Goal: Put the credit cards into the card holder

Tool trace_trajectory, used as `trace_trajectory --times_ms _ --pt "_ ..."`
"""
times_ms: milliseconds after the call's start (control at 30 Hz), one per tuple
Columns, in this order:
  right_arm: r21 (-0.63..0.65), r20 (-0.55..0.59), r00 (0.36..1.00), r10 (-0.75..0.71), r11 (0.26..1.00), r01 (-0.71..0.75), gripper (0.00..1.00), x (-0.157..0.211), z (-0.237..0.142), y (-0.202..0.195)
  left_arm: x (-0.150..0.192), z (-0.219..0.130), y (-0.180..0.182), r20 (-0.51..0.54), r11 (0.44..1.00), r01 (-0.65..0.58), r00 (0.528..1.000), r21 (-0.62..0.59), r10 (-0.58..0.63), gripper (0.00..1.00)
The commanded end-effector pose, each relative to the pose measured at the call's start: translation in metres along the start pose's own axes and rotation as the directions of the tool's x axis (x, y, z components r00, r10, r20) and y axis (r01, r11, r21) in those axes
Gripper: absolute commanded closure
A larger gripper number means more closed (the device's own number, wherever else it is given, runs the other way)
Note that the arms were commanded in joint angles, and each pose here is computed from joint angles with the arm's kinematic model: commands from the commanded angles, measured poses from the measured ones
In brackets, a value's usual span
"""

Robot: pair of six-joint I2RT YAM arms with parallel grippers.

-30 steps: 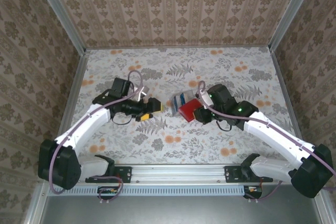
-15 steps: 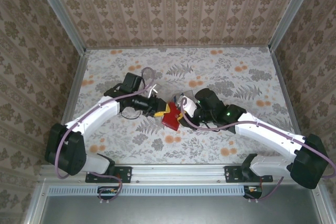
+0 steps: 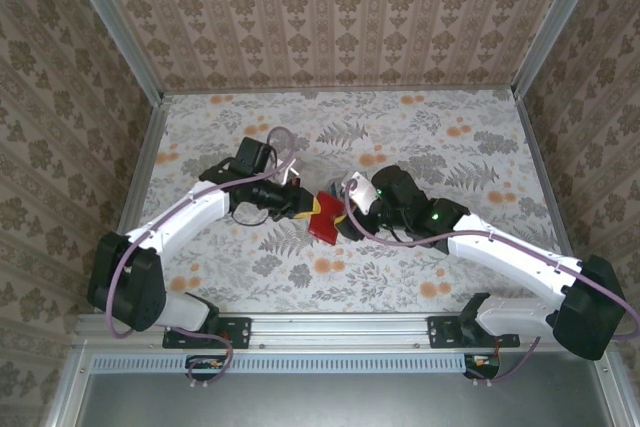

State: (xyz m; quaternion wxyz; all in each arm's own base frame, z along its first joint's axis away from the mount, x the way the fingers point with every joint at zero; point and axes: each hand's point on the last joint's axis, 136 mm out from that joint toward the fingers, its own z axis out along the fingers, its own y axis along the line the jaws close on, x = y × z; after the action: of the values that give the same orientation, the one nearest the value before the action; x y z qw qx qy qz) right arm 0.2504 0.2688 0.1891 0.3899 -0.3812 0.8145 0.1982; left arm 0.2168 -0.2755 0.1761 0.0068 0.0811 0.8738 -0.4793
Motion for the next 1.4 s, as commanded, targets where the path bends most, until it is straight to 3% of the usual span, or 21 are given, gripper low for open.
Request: trace_trajectory --times_ms 0,133,200,267,400,567,767,1033,1233,1367 --pt "0.134 0.063 0.935 0.349 0.926 -0.354 0.37 -0.021 -0.012 -0.027 -0.016 -0.015 0.002 0.119 0.987 -0.096 0.987 -0.127 0.111 1.0" --pt "0.036 0.036 0.762 0.647 0.761 -0.648 0.42 -0.031 -0.001 -0.011 -0.021 -0.012 0.006 0.141 0.988 -0.089 0.984 -0.129 0.107 1.0" --pt "0.038 0.028 0.704 0.71 0.703 -0.71 0.45 -0.027 0.01 -0.007 -0.023 -0.009 0.008 0.141 0.99 -0.077 0.986 -0.117 0.094 1.0" --pt "0.049 0.011 0.684 0.729 0.683 -0.729 0.46 -0.024 0.02 -0.005 -0.024 -0.006 0.005 0.137 0.994 -0.063 0.988 -0.093 0.076 1.0" --pt "0.164 -0.049 0.699 0.714 0.696 -0.699 0.46 -0.007 0.041 -0.004 -0.025 -0.004 0.002 0.144 0.996 -0.065 0.987 -0.066 0.074 1.0" --pt "0.198 -0.089 0.7 0.708 0.702 -0.684 0.47 0.001 0.056 0.002 -0.023 -0.004 -0.001 0.139 0.997 -0.054 0.988 -0.05 0.061 1.0" --pt "0.326 -0.009 0.711 0.703 0.674 -0.663 0.67 0.012 0.053 -0.023 -0.019 -0.003 0.002 0.145 0.997 -0.049 0.988 -0.053 0.056 1.0" --pt "0.348 0.052 0.722 0.69 0.665 -0.661 0.95 0.015 0.044 -0.033 -0.016 -0.003 0.009 0.141 0.996 -0.046 0.988 -0.074 0.056 1.0" --pt "0.329 0.042 0.686 0.726 0.639 -0.696 1.0 0.034 0.038 -0.03 -0.013 0.001 0.021 0.141 0.995 -0.023 0.989 -0.098 0.036 1.0" --pt "0.256 0.007 0.695 0.719 0.671 -0.696 1.0 0.043 0.032 -0.016 -0.003 0.009 0.049 0.123 0.987 0.022 0.992 -0.157 -0.003 0.98"
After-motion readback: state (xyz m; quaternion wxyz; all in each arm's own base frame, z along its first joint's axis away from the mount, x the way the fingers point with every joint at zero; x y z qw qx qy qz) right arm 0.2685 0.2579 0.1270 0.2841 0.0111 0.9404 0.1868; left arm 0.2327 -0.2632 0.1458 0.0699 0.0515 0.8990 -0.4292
